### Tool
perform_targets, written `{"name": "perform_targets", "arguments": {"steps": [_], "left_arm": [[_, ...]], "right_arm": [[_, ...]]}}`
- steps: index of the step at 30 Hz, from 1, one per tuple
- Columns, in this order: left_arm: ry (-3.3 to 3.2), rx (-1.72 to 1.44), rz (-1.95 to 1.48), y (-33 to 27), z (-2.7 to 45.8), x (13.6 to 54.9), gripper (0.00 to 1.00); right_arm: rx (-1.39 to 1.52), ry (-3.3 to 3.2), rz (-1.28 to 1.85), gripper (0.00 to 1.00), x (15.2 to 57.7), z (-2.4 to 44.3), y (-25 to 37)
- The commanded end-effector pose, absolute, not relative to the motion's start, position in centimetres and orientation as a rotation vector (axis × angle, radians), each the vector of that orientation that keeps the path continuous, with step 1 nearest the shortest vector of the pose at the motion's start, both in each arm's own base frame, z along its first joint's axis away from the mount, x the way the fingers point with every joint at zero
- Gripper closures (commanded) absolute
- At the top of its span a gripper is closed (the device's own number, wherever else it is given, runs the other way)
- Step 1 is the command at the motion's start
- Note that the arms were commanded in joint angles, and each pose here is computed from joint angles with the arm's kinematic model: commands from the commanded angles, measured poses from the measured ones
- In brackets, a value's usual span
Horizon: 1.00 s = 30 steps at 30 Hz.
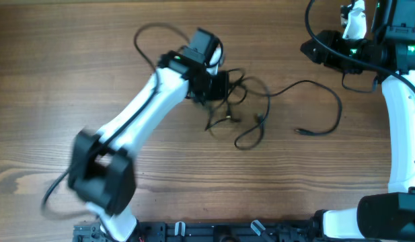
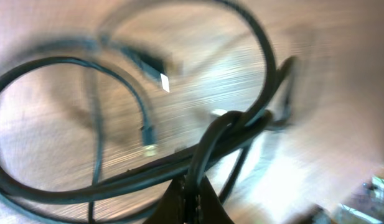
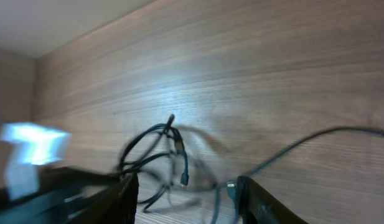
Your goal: Untangle cables
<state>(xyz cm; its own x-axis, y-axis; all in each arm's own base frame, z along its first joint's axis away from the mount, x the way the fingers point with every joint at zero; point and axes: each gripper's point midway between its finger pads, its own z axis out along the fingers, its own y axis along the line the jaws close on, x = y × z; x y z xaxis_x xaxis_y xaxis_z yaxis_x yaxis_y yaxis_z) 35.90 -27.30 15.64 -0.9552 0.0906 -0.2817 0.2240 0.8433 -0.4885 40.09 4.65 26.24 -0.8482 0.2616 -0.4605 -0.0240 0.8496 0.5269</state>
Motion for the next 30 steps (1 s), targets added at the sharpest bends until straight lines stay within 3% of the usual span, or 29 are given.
{"name": "perform_targets", "arguments": {"steps": [1,3,7,13,20,23,25,30], "left_arm": [[2.412,0.52,-0.913,-28.3,27.0,34.7,0.96],[2.331,0.551,-0.912,-28.0,29.4,34.1,0.96],[2.369,0.545,-0.903,-27.9,28.4,34.1,0.96],[2.443,0.39,-0.811,-26.8,26.8,35.6,0.96],[2.43,0.247,-0.815,-26.7,27.4,36.7,0.96],[2.414,0.246,-0.816,-26.8,27.6,37.0,0.96],[2.411,0.246,-0.818,-26.8,27.7,37.0,0.96],[2.412,0.246,-0.817,-26.8,27.7,37.0,0.96]], "right_arm": [[-0.082,2.363,0.955,0.48,39.6,29.0,8.0],[-0.259,2.226,1.142,0.48,38.8,31.6,10.3],[-0.439,2.02,1.349,0.48,37.7,35.3,12.3],[-0.422,2.087,1.368,0.52,37.1,34.4,13.8],[0.157,2.471,1.242,0.55,38.0,29.7,16.6],[0.516,2.561,1.257,0.4,38.1,28.1,17.9],[0.639,2.586,1.239,0.35,38.1,27.3,18.8],[0.723,2.628,1.217,0.43,38.6,25.4,20.4]]}}
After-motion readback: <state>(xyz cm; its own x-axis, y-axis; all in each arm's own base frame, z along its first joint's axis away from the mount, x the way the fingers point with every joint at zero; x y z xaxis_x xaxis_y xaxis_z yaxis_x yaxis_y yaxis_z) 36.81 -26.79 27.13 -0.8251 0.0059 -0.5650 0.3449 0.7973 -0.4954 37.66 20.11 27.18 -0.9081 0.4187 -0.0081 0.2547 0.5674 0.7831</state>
